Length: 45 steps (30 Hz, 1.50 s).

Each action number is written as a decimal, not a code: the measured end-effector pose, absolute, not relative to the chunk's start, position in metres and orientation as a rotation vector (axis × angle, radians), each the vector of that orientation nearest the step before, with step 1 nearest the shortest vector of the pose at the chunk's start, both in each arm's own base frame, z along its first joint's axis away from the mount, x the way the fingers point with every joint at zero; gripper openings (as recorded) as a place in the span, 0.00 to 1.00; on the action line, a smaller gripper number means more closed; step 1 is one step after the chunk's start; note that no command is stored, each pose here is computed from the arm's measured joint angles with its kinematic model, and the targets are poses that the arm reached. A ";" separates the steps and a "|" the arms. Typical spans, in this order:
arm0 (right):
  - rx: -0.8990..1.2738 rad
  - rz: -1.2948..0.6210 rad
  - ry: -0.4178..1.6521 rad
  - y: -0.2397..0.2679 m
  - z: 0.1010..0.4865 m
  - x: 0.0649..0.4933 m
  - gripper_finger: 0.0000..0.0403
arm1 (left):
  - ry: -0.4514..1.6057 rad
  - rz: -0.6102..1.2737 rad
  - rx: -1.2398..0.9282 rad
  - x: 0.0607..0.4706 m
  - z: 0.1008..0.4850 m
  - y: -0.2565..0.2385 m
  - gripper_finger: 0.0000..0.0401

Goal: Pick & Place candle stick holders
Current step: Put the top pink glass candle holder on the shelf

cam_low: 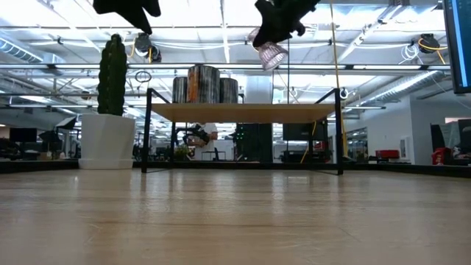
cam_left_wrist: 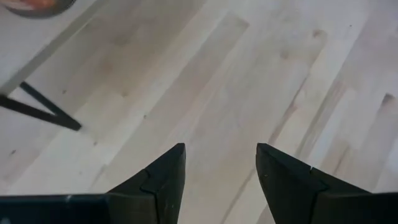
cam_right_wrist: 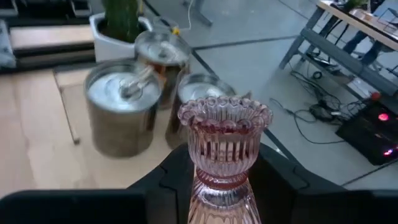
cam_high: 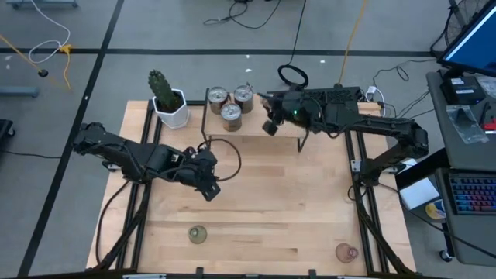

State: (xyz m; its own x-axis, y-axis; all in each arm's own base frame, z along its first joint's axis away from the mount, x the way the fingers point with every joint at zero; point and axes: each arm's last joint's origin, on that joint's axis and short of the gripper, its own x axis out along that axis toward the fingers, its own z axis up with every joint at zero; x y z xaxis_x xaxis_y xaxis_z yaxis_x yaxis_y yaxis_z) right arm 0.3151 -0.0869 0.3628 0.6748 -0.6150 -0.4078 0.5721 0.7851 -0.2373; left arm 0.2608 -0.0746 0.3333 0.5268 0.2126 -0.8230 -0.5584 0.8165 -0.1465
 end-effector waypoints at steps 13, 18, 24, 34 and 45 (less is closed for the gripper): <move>-0.007 -0.737 0.237 -0.132 0.322 0.306 0.29 | 0.870 0.486 -0.392 0.255 0.334 -0.090 0.49; -0.009 -0.756 0.117 -0.137 0.295 0.301 0.29 | 0.875 0.512 -0.410 0.253 0.333 -0.091 0.49; 0.027 -0.788 0.036 -0.141 0.273 0.290 0.29 | 0.873 0.515 -0.417 0.253 0.333 -0.091 0.49; -0.014 -0.966 0.047 -0.149 0.274 0.283 0.29 | 0.865 0.532 -0.440 0.254 0.333 -0.089 0.49; 0.010 -1.144 0.192 -0.157 0.259 0.274 0.29 | 0.853 0.548 -0.429 0.254 0.333 -0.088 0.49</move>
